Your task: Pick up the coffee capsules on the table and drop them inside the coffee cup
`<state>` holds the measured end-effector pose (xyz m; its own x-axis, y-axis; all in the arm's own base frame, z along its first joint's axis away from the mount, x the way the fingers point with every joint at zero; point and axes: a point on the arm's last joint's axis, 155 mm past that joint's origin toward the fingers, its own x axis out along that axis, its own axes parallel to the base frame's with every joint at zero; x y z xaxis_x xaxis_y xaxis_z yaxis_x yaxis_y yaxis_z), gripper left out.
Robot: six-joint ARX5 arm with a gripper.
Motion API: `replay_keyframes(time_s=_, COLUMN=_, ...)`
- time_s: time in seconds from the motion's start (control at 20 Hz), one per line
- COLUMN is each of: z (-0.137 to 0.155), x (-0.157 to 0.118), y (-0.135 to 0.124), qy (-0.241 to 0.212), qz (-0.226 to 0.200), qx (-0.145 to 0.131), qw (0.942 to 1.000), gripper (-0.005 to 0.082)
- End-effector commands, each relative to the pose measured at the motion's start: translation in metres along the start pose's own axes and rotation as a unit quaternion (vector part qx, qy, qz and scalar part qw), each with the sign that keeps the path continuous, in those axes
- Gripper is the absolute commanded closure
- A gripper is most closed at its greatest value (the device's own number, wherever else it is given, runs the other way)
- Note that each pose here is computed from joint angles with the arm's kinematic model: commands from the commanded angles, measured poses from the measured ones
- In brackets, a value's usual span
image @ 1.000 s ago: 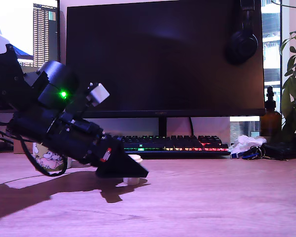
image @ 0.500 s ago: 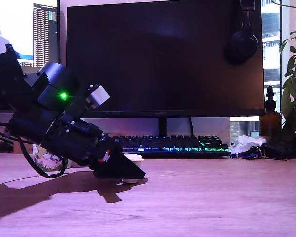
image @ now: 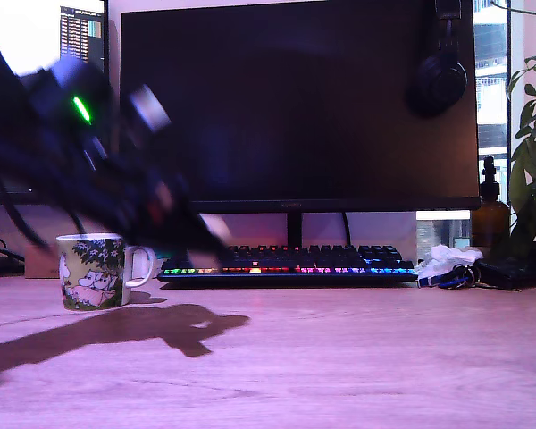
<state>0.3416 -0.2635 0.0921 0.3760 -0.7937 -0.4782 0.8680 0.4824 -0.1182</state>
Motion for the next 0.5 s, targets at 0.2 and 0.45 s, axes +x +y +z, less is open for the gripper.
replay_keyframes(time_s=0.2, z=0.02, x=-0.043, y=0.042, qy=-0.023, qz=0.089, qx=-0.032, qw=0.9953, gripper=0.0524)
replay_keyframes(time_s=0.45, z=0.014, x=-0.072, y=0.091, qy=-0.028, qz=0.182, qx=-0.093, qw=0.9785, gripper=0.0524)
